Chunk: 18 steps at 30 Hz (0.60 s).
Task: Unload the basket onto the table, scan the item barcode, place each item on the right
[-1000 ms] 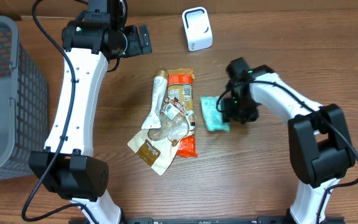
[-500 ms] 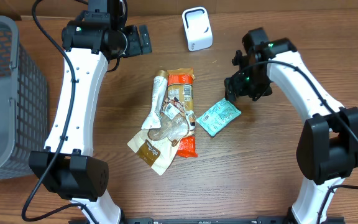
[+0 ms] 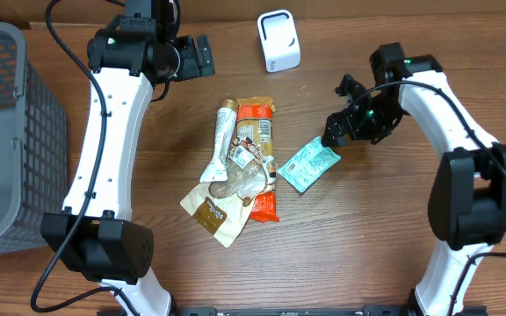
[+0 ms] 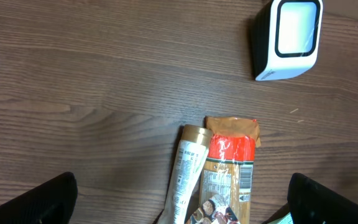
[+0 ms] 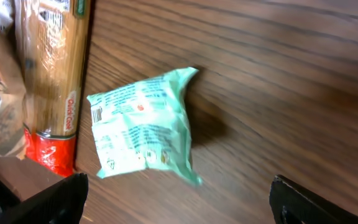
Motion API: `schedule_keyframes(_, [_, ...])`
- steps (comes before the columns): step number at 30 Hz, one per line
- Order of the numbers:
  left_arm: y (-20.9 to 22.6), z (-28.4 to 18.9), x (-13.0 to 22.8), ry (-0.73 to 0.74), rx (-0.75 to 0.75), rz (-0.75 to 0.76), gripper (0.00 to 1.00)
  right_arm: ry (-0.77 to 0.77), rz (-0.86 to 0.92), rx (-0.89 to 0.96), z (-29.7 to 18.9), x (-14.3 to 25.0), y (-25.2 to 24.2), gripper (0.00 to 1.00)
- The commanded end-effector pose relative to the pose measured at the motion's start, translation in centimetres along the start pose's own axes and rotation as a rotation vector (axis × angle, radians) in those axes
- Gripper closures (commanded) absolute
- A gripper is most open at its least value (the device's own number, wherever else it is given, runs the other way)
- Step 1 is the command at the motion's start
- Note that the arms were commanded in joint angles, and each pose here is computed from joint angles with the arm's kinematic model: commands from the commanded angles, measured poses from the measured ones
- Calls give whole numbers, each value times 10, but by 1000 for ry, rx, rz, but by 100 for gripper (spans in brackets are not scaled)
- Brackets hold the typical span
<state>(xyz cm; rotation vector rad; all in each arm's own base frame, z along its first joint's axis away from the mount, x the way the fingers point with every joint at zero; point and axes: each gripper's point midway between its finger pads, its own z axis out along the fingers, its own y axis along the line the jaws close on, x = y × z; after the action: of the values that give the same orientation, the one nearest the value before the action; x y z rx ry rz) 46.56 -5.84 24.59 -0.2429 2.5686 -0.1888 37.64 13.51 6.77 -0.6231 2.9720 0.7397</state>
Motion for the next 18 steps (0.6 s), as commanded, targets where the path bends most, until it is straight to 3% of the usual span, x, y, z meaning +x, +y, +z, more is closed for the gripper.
schedule_keyframes(1, [-1, -2, -2, -9, 0, 2, 0, 38, -50, -75, 24, 3, 7, 7])
schedule_keyframes(13, [-1, -2, -2, -9, 0, 2, 1, 159, -39, -199, 79, 16, 29, 17])
schedule_keyframes(15, [-1, -2, -2, -9, 0, 2, 0, 185, -53, -203, 88, 20, 36, 26])
schedule_keyframes(18, [-1, -2, -2, -9, 0, 2, 1, 214, -69, -207, 98, 24, 44, 50])
